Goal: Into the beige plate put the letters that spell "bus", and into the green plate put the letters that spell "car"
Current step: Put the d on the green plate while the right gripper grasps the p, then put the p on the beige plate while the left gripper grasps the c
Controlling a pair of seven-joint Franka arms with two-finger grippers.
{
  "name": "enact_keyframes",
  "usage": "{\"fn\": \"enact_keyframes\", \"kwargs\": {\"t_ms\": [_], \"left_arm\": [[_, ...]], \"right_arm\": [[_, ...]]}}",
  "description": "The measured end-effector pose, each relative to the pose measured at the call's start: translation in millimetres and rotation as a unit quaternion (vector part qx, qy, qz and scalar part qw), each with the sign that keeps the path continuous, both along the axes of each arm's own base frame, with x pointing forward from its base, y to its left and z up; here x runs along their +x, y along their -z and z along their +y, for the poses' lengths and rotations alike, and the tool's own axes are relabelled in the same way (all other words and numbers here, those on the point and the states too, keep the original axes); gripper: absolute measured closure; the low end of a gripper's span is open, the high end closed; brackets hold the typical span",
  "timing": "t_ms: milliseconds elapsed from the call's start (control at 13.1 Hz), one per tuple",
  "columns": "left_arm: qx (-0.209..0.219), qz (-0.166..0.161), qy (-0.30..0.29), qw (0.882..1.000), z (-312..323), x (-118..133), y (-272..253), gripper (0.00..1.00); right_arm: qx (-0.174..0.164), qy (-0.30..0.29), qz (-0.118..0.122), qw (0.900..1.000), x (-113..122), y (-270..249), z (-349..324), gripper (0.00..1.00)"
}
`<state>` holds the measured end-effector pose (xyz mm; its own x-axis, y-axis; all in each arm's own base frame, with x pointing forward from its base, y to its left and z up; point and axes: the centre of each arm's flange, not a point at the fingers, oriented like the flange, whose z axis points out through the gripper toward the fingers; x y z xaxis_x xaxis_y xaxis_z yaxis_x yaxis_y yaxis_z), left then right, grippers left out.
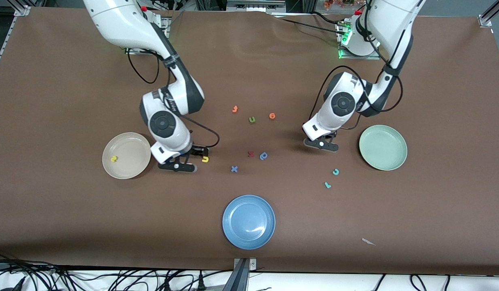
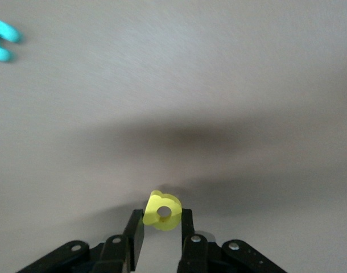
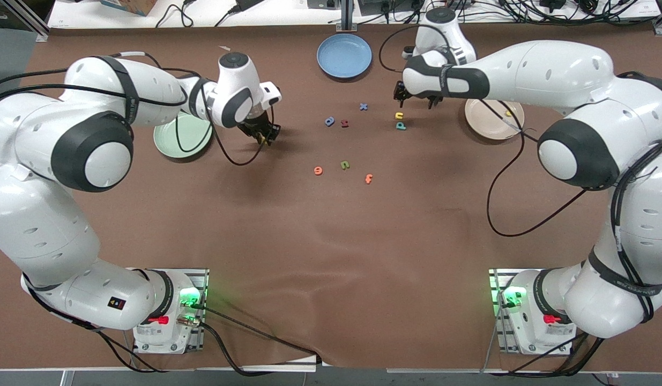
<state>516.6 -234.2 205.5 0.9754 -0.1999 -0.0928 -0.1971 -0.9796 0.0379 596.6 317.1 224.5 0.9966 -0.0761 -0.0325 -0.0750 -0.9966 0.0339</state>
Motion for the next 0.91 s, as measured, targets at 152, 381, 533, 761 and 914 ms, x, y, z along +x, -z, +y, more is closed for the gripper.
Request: {"fn": "enact_keyframes", "kwargs": {"t_ms": [152,381,533,761,914], "left_arm": [[0.001,-0.003,0.003,1.000,27,14,-31,0.69],[0.001,-0.001,0.022,1.000,89,30,-68,0.69],[-0.002,-0.002,0.040,0.999,135,38,-80,0.69],[0.004,-0.001,0.073,0.997,192,42,-79,0.69],[0.016,0.006,0.084,0.996,211,40,-73,0.69]], "right_arm": [[0.000,-0.007,-0.002,1.000,-4,16,8,0.01],[0.000,-0.014,-0.002,1.000,-9,35,16,0.01],[0.001,-0.018,0.002,1.000,-14,42,21,0.03],[0.004,-0.024,0.006,1.000,-19,48,28,0.09],[0.005,-0.028,0.009,1.000,-22,51,33,0.13]]}}
